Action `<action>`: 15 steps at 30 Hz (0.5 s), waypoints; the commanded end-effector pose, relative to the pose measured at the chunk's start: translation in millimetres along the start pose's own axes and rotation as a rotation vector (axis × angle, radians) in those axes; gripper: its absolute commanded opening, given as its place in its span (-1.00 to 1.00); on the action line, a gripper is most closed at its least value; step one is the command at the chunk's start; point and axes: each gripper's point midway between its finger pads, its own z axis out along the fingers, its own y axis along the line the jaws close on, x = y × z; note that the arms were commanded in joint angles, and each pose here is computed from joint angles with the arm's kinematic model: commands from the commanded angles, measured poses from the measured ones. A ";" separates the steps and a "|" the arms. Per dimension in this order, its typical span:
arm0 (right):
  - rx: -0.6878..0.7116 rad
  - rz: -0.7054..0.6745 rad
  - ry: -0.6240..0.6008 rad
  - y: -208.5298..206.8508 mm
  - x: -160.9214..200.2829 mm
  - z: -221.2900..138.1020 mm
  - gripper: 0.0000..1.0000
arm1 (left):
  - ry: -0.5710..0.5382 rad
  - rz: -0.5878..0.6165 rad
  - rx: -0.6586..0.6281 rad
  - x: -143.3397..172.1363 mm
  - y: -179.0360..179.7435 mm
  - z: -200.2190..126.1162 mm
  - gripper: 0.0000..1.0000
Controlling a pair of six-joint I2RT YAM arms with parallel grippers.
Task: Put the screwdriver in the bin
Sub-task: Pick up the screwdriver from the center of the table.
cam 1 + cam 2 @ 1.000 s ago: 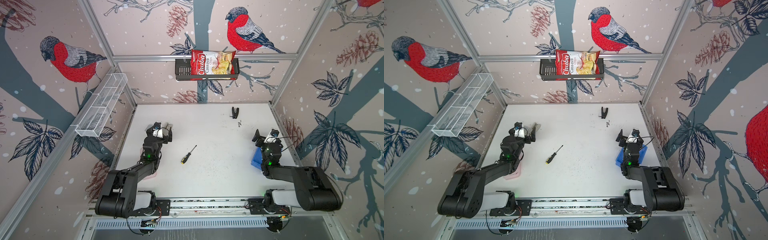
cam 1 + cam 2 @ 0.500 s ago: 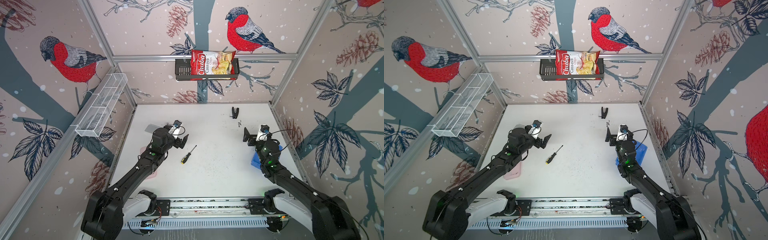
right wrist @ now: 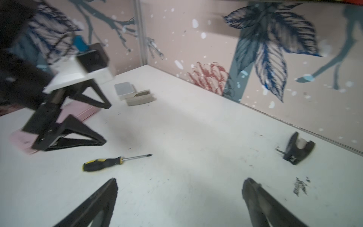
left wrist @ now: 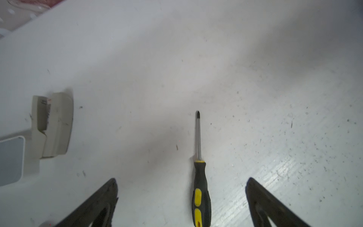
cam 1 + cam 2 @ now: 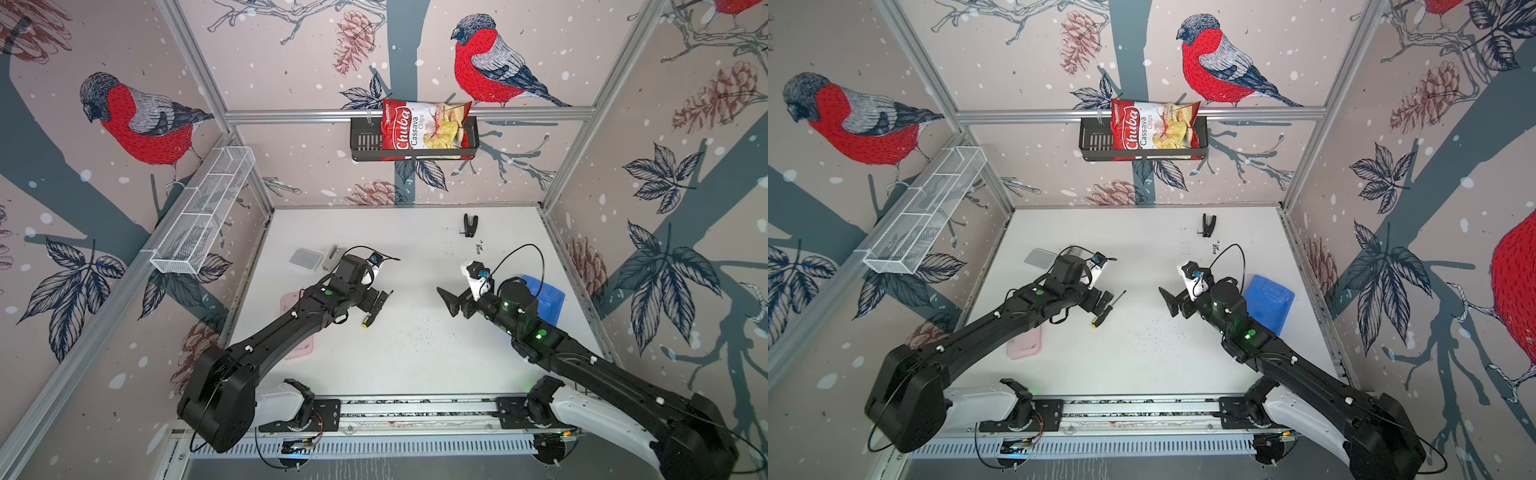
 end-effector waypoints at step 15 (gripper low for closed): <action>-0.221 -0.006 0.102 40.8 22.9 0.3 0.99 | 0.469 -0.022 0.052 75.7 -13.3 50.1 0.44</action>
